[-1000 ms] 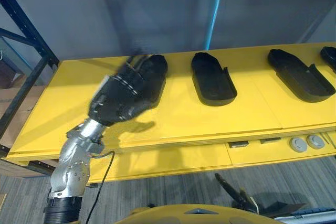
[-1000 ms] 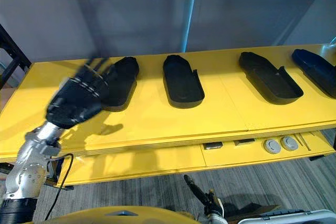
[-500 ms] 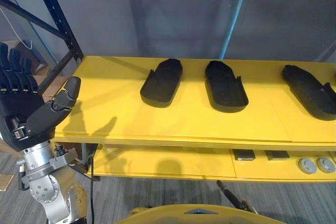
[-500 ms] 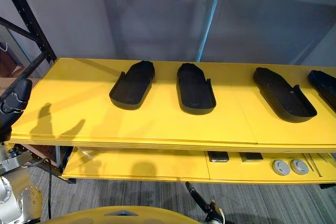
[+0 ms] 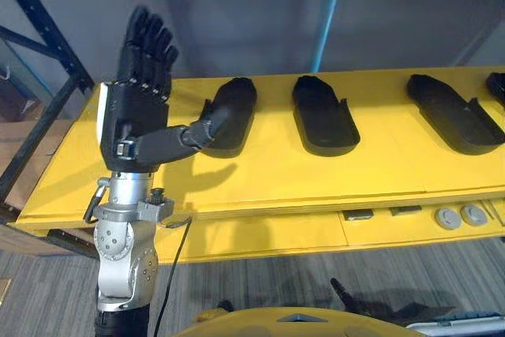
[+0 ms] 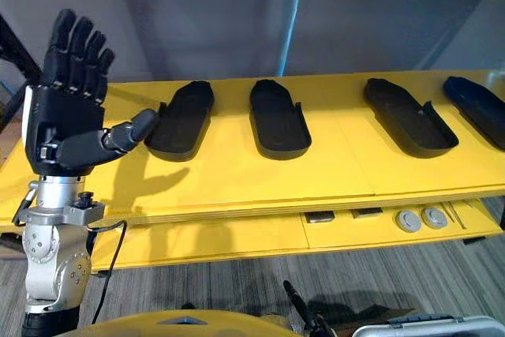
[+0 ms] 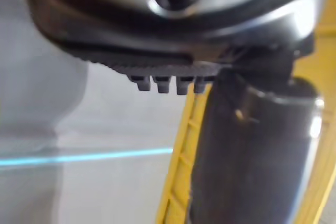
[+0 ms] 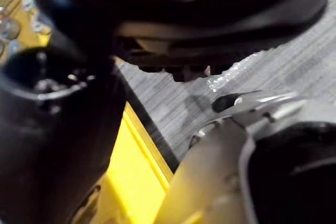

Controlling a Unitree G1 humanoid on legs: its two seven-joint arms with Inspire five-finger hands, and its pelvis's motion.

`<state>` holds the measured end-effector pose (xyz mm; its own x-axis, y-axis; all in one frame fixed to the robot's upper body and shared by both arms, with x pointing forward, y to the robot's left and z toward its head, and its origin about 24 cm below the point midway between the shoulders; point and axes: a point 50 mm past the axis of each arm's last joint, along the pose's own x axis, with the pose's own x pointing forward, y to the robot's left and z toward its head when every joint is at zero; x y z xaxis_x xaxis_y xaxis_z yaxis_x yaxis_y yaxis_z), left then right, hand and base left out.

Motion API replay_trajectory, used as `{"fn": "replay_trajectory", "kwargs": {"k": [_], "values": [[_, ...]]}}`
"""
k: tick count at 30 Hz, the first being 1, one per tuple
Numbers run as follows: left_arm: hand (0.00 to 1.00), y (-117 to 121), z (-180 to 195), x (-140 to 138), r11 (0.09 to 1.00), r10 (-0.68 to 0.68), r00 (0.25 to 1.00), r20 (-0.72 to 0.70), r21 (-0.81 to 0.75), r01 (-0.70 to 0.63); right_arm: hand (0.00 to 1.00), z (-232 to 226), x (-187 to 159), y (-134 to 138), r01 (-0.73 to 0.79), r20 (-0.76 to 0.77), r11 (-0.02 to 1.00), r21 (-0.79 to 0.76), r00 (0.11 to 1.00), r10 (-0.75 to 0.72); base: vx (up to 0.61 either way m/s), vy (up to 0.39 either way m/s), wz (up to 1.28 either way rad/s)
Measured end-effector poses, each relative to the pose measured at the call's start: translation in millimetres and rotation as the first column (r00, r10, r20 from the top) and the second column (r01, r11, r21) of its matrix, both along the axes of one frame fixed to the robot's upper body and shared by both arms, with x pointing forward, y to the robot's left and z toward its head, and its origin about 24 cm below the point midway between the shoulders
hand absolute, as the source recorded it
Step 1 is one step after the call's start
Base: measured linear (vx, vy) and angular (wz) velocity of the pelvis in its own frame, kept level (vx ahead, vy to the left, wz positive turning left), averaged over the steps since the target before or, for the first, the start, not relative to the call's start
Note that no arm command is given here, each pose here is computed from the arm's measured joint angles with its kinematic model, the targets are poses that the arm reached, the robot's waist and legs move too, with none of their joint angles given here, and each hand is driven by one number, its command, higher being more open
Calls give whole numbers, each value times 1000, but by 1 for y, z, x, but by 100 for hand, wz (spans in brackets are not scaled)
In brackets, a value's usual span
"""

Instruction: Walk over and take three plastic housings, then place them on the shelf

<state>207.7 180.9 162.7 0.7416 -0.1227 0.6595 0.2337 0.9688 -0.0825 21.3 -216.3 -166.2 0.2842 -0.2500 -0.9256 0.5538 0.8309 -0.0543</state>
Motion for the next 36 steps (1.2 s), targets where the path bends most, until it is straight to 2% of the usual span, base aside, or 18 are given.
{"fn": "replay_trajectory", "kwargs": {"k": [6,9,17,27,31,33,36], "values": [[100,-21,-2,27,994,-111,990,-92,-14,110,100,0,-1,0,-8,-3,1000,20,1000,8,69,29,-6],[100,-26,-6,40,991,-131,976,-175,-53,124,100,0,-1,0,-14,-11,999,33,1000,15,15,28,-5],[100,-24,-8,70,991,-115,942,-314,-104,87,100,-1,-3,0,-40,-31,998,57,999,41,-49,9,-10],[100,-30,9,101,966,-254,897,-362,-147,214,100,-1,2,-1,-109,-32,992,68,993,112,-7,9,-8],[100,-39,16,112,965,-260,892,-371,-120,231,100,2,31,-2,-136,31,989,60,990,134,-71,-9,1],[100,-39,25,120,970,-245,897,-367,-88,228,100,8,58,-6,-189,98,981,42,978,185,-191,-24,1],[100,-39,28,128,975,-221,898,-379,-75,209,100,14,78,-11,-207,155,978,15,967,203,-167,-32,6]]}}
